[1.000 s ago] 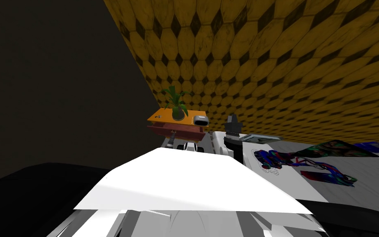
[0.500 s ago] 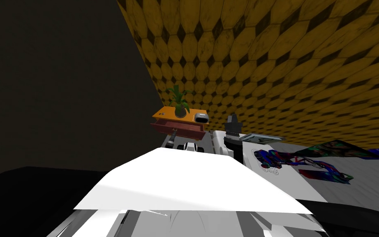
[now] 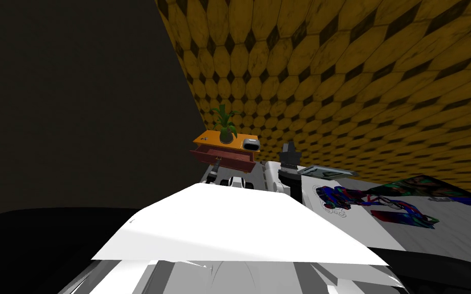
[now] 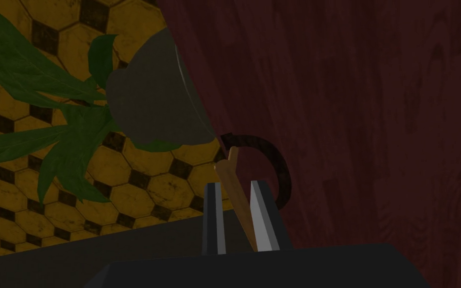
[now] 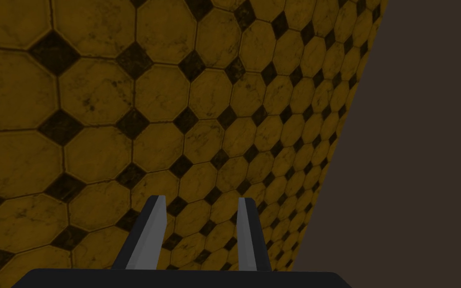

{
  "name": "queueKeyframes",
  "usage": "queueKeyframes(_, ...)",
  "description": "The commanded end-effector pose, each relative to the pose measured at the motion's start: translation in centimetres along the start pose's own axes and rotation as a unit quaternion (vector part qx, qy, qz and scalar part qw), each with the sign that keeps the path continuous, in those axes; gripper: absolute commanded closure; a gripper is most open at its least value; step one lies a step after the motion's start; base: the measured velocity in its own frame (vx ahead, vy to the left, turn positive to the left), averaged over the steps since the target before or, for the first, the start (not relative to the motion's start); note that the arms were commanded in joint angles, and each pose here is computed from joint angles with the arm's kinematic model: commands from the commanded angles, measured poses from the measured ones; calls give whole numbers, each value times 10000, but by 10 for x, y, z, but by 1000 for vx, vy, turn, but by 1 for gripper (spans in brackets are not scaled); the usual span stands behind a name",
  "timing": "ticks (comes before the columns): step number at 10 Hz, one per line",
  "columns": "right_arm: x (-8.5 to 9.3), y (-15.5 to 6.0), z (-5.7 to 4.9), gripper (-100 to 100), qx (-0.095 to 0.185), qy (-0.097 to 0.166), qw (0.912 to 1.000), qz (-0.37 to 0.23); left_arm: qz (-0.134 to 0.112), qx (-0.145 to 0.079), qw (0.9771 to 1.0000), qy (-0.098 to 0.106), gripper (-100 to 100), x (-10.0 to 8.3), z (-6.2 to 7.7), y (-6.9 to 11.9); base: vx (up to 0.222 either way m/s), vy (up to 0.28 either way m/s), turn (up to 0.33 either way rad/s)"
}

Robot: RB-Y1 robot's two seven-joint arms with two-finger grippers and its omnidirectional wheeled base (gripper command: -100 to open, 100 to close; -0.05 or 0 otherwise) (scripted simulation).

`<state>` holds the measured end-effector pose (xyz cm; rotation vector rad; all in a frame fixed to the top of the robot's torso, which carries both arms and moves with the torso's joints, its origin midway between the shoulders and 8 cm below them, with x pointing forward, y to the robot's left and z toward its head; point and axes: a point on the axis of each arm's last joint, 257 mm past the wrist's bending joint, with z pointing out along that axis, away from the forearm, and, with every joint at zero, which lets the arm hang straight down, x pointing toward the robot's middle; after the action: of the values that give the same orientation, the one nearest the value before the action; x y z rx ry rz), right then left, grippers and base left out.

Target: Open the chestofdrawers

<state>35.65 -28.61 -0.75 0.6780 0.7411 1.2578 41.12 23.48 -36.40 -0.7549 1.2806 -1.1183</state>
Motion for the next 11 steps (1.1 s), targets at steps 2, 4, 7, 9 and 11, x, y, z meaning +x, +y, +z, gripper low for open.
queueKeyframes(2,0,0,0,0,0,0,10000,0,-22,90,9999,124,100,2,24,-1,-97,-3,71)
queueKeyframes(4,0,0,0,0,-1,0,10000,0,-21,44,9999,111,-100,-4,39,-2,-105,-2,2)
queueKeyframes(7,0,0,0,0,0,0,10000,0,-25,45,9999,117,-100,-14,70,-9,-79,-14,4)
queueKeyframes(9,0,0,0,0,0,0,10000,0,-29,46,9999,115,-100,-22,91,-15,-97,-10,-1)
queueKeyframes(11,0,0,0,0,0,0,10000,0,-31,47,9999,113,-100,-25,102,-18,-55,-7,-1)
